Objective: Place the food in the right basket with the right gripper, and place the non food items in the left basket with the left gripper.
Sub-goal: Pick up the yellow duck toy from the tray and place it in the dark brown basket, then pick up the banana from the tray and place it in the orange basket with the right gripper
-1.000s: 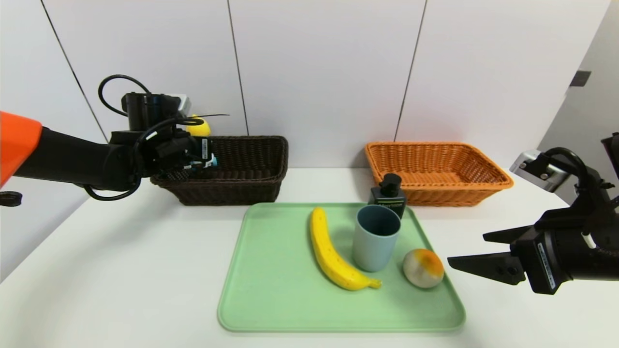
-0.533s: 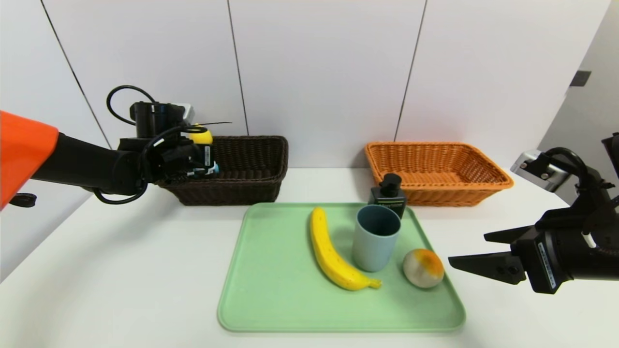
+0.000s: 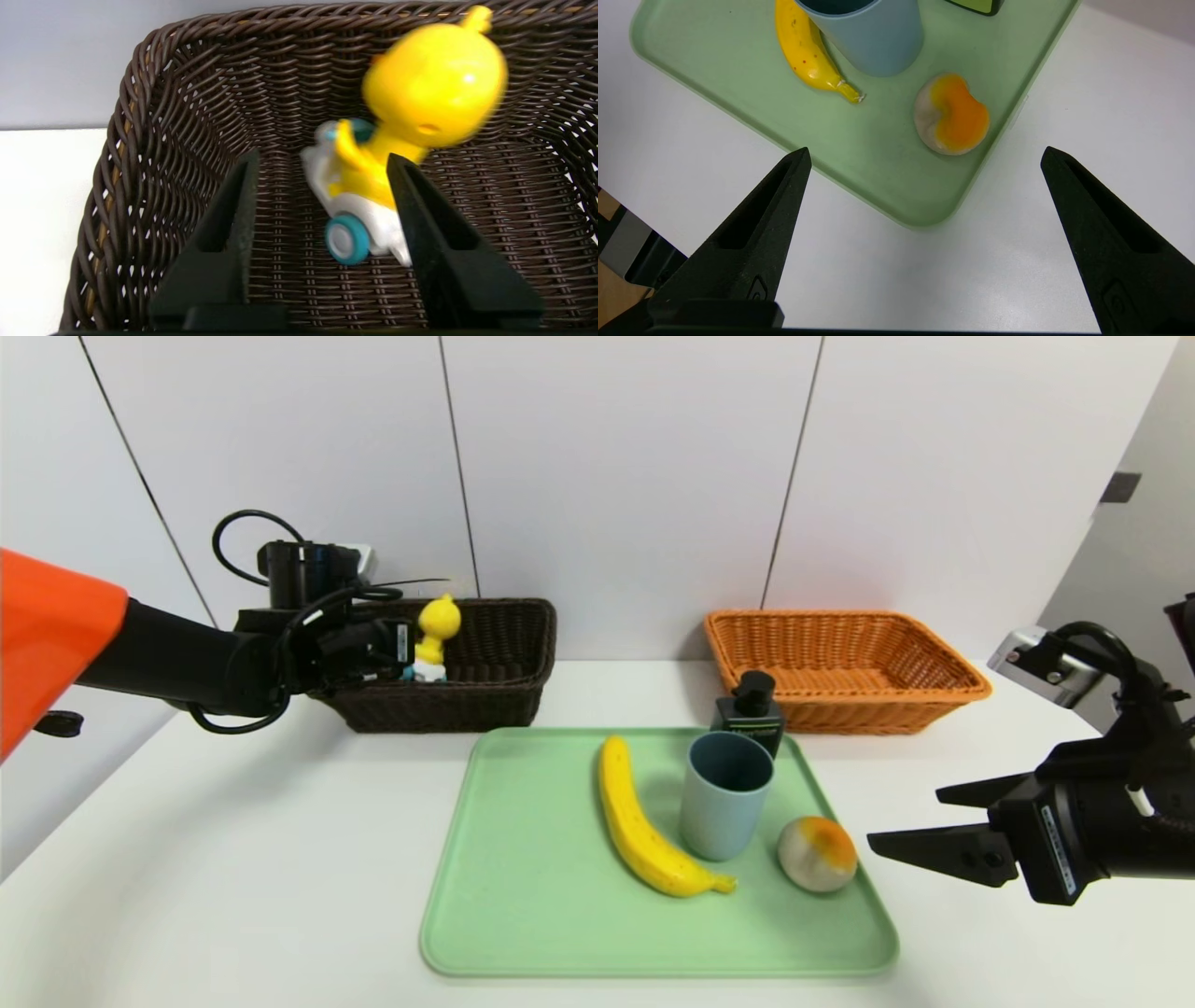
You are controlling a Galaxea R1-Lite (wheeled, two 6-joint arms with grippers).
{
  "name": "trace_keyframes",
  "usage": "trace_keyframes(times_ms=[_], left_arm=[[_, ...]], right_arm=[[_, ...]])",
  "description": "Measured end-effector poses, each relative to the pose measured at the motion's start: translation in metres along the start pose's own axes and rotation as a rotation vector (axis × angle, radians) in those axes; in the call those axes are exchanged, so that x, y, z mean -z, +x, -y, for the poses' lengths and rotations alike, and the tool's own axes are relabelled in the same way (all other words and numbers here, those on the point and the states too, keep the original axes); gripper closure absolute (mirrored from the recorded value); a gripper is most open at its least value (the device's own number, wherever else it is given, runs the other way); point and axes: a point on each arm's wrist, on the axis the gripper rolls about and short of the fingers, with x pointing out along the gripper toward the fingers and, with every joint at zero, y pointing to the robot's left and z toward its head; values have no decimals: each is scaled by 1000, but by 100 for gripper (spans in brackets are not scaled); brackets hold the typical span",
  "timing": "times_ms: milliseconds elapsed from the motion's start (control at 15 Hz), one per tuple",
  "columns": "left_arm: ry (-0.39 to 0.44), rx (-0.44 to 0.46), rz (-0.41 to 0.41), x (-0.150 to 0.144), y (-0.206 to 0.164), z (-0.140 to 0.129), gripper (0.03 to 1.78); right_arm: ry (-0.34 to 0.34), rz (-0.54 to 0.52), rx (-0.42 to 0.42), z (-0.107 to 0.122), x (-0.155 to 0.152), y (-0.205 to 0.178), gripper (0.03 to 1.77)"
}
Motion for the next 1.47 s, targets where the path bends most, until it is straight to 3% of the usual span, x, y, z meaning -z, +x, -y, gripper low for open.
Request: trace_keyframes(times_ms=[333,867,1467], left_arm=[[-25,1,39,-14,-14,-2,46],[-31,2,140,-45,-62,-6,24],[200,-63,172,-69,-118,-25,15]], right_arm=[[0,1,0,0,0,0,10],[-2,19,0,-2,1,-6,10],[6,50,36,-1,3,-17,10]])
